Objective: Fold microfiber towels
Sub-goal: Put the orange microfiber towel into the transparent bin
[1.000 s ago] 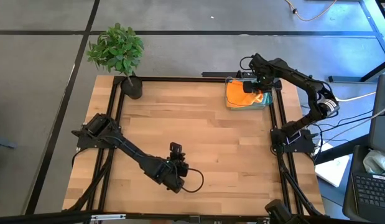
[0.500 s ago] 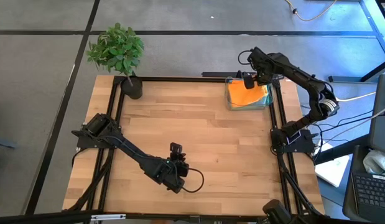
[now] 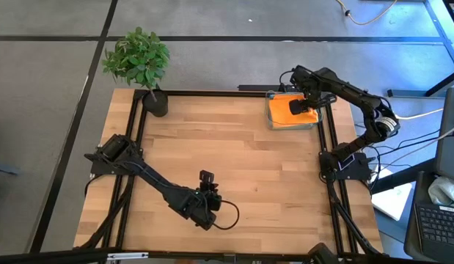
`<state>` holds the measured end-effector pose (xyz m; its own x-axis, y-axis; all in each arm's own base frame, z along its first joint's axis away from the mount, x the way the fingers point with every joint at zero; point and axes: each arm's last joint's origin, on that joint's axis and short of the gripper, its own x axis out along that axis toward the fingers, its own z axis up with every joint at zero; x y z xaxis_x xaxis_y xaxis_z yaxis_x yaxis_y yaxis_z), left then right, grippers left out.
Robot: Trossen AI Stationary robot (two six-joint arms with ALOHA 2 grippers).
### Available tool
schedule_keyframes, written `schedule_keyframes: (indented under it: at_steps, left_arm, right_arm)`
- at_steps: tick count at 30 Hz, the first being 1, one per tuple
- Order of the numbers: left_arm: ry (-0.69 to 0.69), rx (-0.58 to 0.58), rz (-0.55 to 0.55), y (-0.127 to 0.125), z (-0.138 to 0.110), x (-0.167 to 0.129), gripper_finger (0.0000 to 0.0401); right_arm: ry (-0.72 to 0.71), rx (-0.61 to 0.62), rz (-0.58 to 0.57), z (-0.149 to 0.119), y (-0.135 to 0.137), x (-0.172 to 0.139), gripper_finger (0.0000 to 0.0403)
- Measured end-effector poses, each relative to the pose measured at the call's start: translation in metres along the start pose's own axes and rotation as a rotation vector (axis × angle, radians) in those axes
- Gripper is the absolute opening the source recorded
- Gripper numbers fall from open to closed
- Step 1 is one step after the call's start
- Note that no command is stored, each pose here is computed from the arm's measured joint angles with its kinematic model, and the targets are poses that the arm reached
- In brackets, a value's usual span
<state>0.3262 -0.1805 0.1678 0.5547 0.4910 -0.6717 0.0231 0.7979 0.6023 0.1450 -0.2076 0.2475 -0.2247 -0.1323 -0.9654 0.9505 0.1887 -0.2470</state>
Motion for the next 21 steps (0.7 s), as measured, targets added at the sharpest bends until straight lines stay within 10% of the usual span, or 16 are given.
schedule_keyframes:
  at_steps: [9, 21]
  left_arm:
    - [-0.009, -0.010, 0.000, 0.001, 0.002, 0.001, 0.0091]
    - [-0.016, -0.014, -0.005, -0.002, 0.001, -0.002, 0.0091]
  right_arm:
    - [-0.298, -0.070, -0.274, -0.004, 0.012, -0.045, 0.0277]
    - [-0.341, -0.020, -0.132, 0.001, 0.026, -0.006, 0.0224]
